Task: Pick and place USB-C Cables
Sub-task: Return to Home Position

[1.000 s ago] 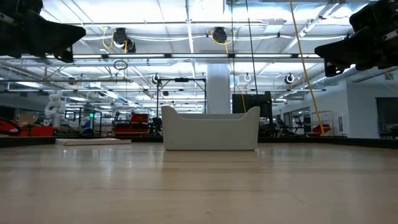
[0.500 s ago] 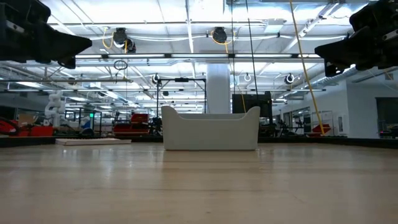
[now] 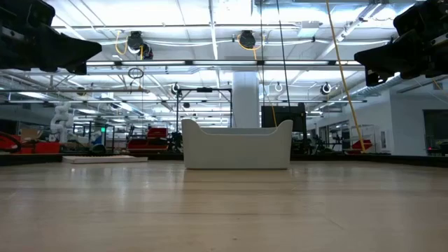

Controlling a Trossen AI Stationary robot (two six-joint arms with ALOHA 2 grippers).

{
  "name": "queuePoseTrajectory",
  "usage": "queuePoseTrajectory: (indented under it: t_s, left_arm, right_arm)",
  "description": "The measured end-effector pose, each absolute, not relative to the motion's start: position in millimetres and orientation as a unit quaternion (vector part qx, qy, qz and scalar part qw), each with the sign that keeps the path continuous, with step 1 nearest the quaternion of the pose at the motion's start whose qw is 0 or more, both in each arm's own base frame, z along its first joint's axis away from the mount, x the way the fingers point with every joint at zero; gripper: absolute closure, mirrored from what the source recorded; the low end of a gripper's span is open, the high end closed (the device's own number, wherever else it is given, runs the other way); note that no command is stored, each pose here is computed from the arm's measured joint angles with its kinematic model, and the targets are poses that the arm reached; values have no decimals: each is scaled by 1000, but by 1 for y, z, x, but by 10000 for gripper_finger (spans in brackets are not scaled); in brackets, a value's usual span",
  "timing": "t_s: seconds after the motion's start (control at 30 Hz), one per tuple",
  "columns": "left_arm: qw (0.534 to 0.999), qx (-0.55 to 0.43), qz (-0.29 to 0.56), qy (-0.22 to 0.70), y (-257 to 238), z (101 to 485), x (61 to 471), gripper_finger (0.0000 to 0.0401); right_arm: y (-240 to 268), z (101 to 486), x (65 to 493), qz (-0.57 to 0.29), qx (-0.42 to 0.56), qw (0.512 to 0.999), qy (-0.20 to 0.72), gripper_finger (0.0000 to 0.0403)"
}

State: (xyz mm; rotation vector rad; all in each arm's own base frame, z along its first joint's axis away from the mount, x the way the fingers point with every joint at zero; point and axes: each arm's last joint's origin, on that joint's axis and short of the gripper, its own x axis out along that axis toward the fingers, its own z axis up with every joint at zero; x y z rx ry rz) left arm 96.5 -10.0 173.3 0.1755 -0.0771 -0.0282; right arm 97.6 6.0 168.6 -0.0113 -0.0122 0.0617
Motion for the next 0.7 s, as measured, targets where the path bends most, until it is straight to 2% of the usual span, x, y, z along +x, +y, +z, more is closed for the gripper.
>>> queuePoseTrajectory:
  t_s: [0.7]
  left_arm:
    - [996,83,-13,-39,-10,173,97,380]
  right_arm:
    - [6,169,98,31,-6,999,-6,403]
